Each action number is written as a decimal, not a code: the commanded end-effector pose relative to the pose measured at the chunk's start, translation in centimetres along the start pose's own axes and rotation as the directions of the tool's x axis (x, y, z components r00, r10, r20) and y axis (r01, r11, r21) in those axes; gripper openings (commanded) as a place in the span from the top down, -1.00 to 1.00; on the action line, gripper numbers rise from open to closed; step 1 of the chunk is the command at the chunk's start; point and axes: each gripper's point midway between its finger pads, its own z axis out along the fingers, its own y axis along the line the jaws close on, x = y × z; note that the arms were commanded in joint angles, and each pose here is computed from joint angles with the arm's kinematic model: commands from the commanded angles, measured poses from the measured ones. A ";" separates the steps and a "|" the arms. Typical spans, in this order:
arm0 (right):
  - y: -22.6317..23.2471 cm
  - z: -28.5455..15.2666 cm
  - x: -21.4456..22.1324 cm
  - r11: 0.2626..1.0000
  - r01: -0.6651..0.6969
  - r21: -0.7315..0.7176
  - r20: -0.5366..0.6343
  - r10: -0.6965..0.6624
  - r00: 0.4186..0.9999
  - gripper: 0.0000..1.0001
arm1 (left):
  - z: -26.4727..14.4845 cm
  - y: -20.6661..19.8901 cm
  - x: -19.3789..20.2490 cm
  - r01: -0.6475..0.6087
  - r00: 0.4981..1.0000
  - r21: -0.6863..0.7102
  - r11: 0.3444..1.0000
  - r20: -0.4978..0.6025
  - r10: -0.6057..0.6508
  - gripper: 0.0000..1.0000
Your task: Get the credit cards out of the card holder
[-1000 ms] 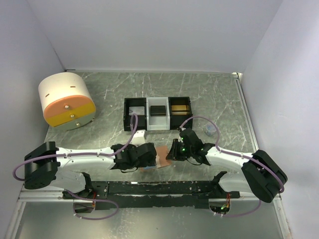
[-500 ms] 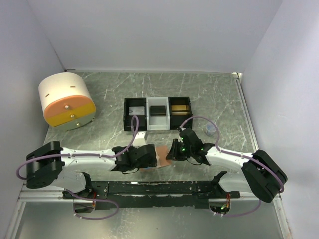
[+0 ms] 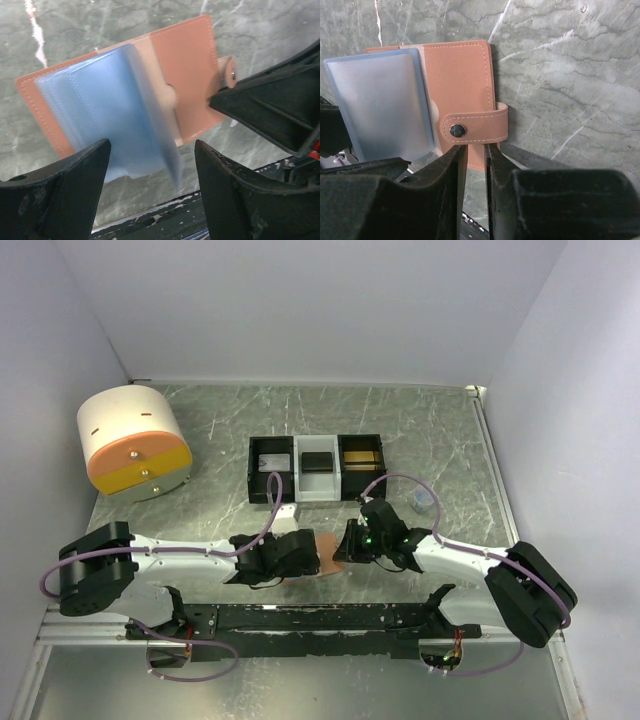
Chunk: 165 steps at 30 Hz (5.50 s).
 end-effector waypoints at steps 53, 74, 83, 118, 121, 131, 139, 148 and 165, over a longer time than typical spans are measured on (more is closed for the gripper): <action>6.2 -1.5 -1.4 0.960 0.179 -0.214 -0.072 -0.199 0.977 0.67 | 0.6 -5.8 1.6 0.000 0.999 0.315 0.949 -0.043 0.014 -0.06; -0.7 0.4 1.8 0.996 0.090 0.024 -0.122 -0.086 0.989 0.64 | -2.2 1.9 0.9 0.060 0.998 0.133 0.989 0.001 -0.061 -0.44; -0.8 0.6 2.6 0.998 0.061 0.003 -0.127 -0.060 0.990 0.63 | -1.3 1.5 0.2 0.034 0.999 0.099 0.995 0.037 -0.038 -0.44; -0.4 0.5 2.2 0.996 0.092 -0.001 -0.119 -0.091 0.989 0.58 | -2.1 0.6 -1.1 -0.035 0.999 -0.044 0.998 0.010 0.035 -0.62; -0.5 0.5 2.2 0.996 0.088 -0.001 -0.120 -0.087 0.989 0.58 | -2.1 0.6 -1.4 -0.049 0.999 -0.058 0.997 0.017 0.050 -0.64; -0.1 0.5 1.9 0.996 0.091 -0.007 -0.114 -0.091 0.989 0.57 | -2.7 1.3 -1.9 -0.073 0.997 -0.093 0.993 0.030 0.077 -0.64; -0.1 0.6 1.9 0.996 0.089 -0.006 -0.120 -0.089 0.989 0.57 | -0.9 -0.2 -0.7 -0.023 0.998 0.066 0.998 0.054 0.020 -0.61; -0.5 0.7 2.4 0.996 0.085 0.001 -0.131 -0.084 0.988 0.57 | -0.4 -1.0 -0.8 -0.022 0.998 0.075 0.997 0.054 0.018 -0.40; 5.6 -2.2 -2.5 0.934 0.342 0.108 0.043 -0.348 0.937 -0.16 | -4.4 4.9 -4.9 0.016 0.993 -0.017 1.000 0.114 -0.014 -0.88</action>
